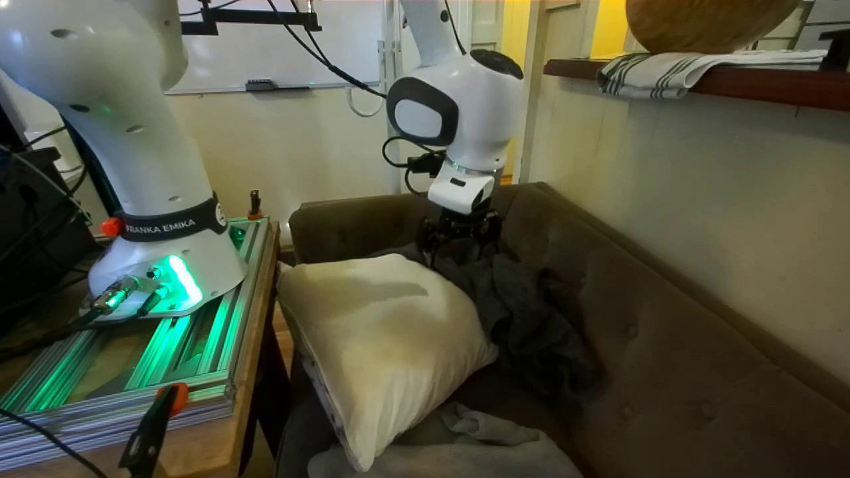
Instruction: Shift the pillow to the right
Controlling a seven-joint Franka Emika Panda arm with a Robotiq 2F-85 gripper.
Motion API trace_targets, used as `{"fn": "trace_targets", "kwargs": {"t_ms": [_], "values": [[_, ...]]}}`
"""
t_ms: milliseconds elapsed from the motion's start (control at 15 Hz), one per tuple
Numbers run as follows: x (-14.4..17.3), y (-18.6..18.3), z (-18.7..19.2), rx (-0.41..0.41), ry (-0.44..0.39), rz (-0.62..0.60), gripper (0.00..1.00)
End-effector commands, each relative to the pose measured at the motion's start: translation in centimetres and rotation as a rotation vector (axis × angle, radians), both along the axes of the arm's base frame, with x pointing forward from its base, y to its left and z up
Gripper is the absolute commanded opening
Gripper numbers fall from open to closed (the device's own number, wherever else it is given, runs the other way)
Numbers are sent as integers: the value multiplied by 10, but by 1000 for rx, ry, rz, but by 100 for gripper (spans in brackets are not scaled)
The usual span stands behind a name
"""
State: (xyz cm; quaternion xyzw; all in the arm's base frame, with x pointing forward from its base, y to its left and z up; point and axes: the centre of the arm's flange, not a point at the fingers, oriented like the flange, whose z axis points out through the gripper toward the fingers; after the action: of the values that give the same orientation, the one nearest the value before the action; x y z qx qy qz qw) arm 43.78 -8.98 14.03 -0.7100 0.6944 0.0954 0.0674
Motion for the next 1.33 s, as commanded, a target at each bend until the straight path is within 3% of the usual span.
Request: {"fn": "trace_targets", "kwargs": {"t_ms": [0, 267, 400, 467, 733, 1000, 1267], "values": [[-16, -49, -38, 44, -33, -1, 100], [-31, -87, -73, 46, -6, 68, 100], [-33, -102, -92, 107, 26, 107, 100], [-39, -86, -65, 61, 14, 78, 100], [-40, -97, -86, 86, 31, 99, 100], [-41, -117, -100, 147, 8, 254, 100], [-48, -147, -124, 199, -77, 455, 100]]}}
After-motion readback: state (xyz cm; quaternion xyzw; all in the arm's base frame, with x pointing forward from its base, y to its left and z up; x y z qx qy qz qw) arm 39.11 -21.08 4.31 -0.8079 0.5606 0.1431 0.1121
